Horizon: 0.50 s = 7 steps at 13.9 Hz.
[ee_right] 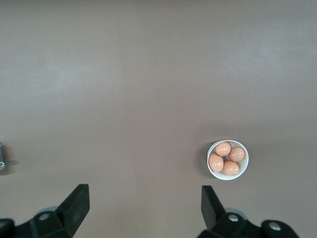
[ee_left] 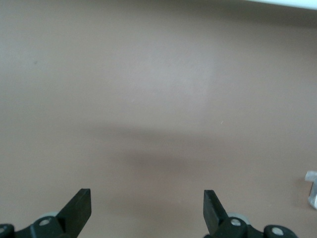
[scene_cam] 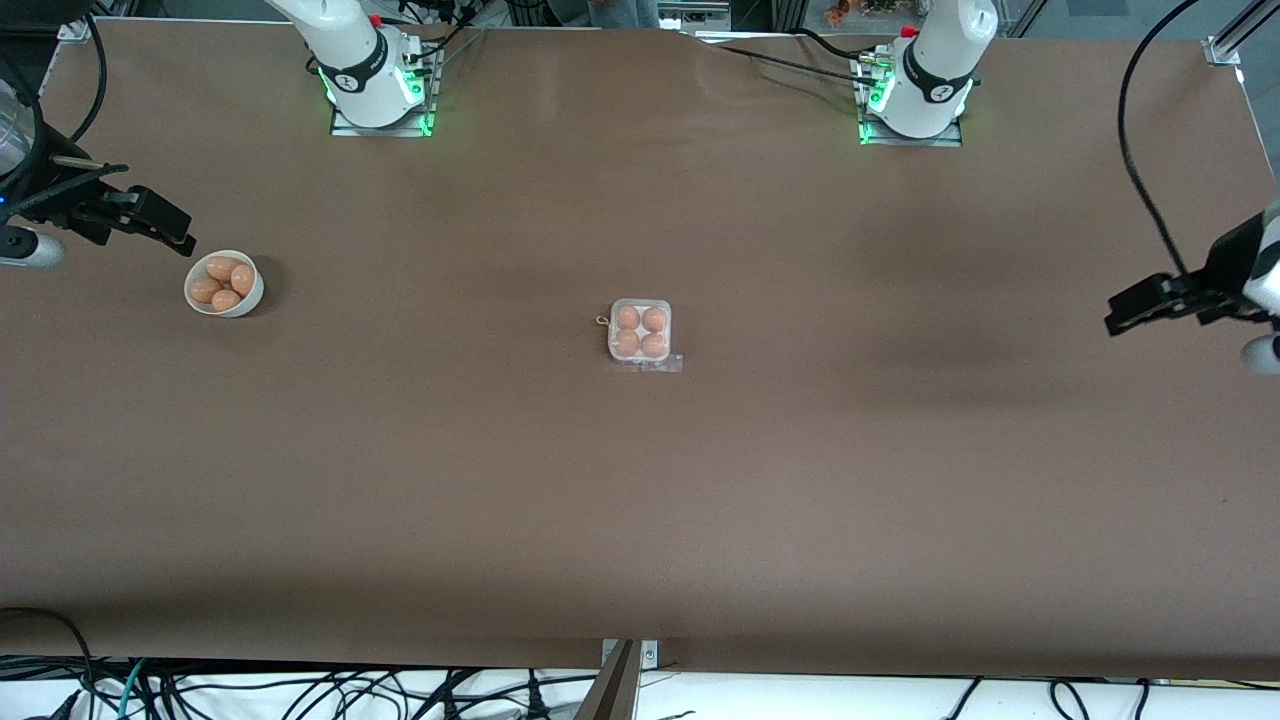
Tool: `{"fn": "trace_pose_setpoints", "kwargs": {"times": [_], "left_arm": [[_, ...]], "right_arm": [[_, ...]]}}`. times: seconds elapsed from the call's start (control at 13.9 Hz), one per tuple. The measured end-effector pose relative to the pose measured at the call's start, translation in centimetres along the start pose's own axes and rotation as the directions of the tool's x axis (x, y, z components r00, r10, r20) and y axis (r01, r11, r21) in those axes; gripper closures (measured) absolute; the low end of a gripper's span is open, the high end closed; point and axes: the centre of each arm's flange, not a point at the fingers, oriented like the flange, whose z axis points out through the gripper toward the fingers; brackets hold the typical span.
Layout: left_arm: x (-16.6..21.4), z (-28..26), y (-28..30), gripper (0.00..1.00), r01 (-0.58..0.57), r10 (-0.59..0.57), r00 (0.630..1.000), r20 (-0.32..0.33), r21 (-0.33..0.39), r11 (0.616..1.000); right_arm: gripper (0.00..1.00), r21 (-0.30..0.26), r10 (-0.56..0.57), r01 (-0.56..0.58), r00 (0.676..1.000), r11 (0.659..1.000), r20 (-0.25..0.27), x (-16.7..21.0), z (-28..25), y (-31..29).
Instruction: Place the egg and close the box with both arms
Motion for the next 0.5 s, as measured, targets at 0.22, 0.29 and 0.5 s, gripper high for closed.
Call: {"fn": "trace_pose_setpoints", "kwargs": {"times": [0.22, 0.29, 0.5], "left_arm": [[-1.2, 1.2, 0.7, 0.0, -0.018, 0.018, 0.999, 0.031, -0.001, 1.0], [-1.3, 1.5, 1.6, 0.0, -0.032, 0.032, 0.999, 0.037, -0.001, 0.999], [-1.4, 1.9, 2.6, 0.02, -0.048, 0.048, 0.998, 0.043, 0.0, 0.999]], "right_arm": [[0.0, 0.0, 0.0, 0.0, 1.0, 1.0, 0.0, 0.0, 0.0, 0.0], [0.0, 0.0, 0.0, 0.0, 1.0, 1.0, 0.0, 0.0, 0.0, 0.0], [0.0, 0.0, 0.0, 0.0, 1.0, 1.0, 0.0, 0.0, 0.0, 0.0]]}}
